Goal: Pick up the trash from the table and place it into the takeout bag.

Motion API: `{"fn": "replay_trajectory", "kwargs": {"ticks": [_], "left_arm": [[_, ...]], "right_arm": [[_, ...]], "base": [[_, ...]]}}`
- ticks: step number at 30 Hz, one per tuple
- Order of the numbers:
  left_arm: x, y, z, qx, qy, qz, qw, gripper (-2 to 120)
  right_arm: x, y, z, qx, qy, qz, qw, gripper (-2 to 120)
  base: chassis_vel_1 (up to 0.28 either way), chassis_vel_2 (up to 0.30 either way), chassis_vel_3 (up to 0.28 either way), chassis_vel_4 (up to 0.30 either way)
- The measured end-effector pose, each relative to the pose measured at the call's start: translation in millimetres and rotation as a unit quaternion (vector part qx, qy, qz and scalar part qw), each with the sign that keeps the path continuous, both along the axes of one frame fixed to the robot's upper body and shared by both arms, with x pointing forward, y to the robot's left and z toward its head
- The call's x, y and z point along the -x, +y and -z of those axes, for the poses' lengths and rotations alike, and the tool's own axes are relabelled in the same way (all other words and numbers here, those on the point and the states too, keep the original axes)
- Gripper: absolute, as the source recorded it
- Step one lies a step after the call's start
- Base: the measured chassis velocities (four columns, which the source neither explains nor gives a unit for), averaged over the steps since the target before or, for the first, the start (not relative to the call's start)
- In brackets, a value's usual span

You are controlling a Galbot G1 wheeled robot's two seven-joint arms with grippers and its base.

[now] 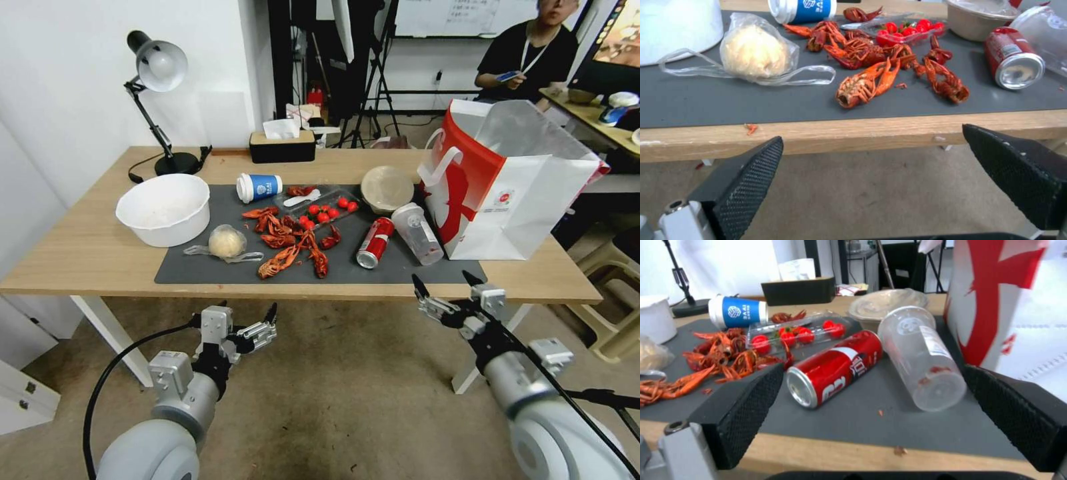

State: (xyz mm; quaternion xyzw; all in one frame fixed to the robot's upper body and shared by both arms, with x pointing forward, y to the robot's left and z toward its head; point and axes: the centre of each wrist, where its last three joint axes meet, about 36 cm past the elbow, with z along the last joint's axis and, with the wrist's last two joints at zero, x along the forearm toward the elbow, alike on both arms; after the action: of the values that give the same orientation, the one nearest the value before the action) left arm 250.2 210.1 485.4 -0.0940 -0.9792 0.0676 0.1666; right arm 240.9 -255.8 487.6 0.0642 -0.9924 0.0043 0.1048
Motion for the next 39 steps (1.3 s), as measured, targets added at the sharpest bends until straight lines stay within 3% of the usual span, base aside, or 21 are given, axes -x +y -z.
{"fn": "replay_trajectory", "kwargs": {"ticks": [7, 14, 20, 26, 39], "left_arm": [[-2, -1, 3, -0.001, 0.002, -0.002, 1.0000, 100], [-2, 0, 6, -0.003, 0.005, -0.007, 1.0000, 100], [-2, 1, 7, -0.005, 0.007, -0.012, 0.9999, 100], [-1, 1, 8, -0.005, 0.006, -0.017, 0.9998, 100], [1, 0, 10, -0.005, 0.003, -0.023, 0.9997, 100]], "right_arm": [[-46, -3, 12, -0.043, -0.043, -0.032, 0.998, 100], [-82, 11, 29, -0.062, -0.047, -0.033, 0.996, 100], [-117, 51, 26, -0.074, -0.021, -0.023, 0.997, 100], [-144, 96, 0, -0.044, 0.027, 0.019, 0.999, 100], [-173, 126, -21, -0.037, 0.095, 0.062, 0.993, 100]], "base": [[0.000, 0.000, 0.000, 0.000], [0.000, 0.000, 0.000, 0.000], [0.000, 0.000, 0.000, 0.000], [0.000, 0.000, 0.000, 0.000], [0.000, 0.000, 0.000, 0.000]]}}
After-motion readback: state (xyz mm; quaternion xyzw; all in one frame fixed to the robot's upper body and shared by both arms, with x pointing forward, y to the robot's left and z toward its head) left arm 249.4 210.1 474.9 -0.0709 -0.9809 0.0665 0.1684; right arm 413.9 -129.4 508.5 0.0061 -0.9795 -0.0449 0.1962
